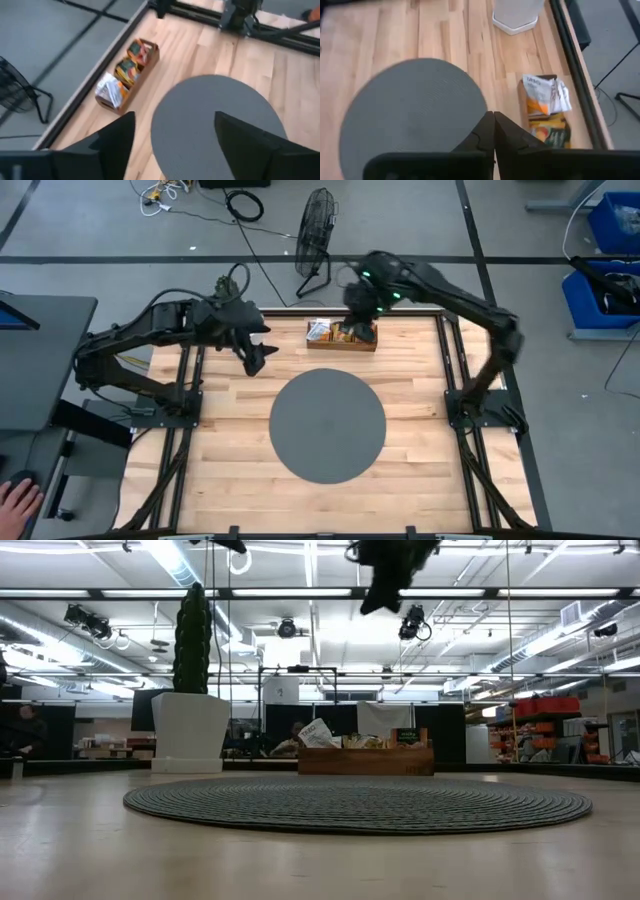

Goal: Pick & Place Tea
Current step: Return to Home Position

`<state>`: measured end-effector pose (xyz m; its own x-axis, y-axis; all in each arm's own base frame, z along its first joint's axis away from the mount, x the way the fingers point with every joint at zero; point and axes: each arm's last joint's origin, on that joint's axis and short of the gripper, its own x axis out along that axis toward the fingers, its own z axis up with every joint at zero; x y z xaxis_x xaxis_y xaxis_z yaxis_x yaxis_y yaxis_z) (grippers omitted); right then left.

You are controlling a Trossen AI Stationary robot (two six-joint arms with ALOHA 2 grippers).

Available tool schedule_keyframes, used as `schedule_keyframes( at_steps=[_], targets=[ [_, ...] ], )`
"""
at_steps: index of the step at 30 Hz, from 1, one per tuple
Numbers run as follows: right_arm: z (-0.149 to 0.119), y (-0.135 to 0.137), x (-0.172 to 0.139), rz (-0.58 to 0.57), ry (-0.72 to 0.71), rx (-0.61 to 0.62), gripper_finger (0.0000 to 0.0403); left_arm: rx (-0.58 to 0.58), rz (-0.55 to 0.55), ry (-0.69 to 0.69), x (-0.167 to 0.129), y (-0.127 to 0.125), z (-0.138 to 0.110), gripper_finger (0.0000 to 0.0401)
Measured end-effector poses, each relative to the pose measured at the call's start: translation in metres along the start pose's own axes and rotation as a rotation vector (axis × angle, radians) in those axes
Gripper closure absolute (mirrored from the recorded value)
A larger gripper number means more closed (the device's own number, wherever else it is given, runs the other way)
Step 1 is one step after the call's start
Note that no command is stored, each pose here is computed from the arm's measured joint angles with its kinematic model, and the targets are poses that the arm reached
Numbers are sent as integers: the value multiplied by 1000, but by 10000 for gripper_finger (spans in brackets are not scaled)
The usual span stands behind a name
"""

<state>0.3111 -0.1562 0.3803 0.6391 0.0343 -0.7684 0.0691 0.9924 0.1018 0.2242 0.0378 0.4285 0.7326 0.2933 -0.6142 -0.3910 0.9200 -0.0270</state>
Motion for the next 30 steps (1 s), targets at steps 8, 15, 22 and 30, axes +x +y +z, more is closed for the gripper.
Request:
schedule_keyframes(
  at_steps=[8, 15, 22, 30],
  targets=[
    [-64, 41, -27, -3, -184, 156, 400, -7, -36, -303, 9, -27, -16, 229],
    [-105, 65, -24, 49, -269, 282, 401, -41, -308, -576, 28, -36, -61, 284],
    [-109, 77, -19, 94, -275, 290, 400, -138, -361, -791, 11, -10, -107, 300],
    [-106, 78, -19, 101, -300, 275, 394, -128, -359, -954, -29, 17, -152, 305]
  ],
)
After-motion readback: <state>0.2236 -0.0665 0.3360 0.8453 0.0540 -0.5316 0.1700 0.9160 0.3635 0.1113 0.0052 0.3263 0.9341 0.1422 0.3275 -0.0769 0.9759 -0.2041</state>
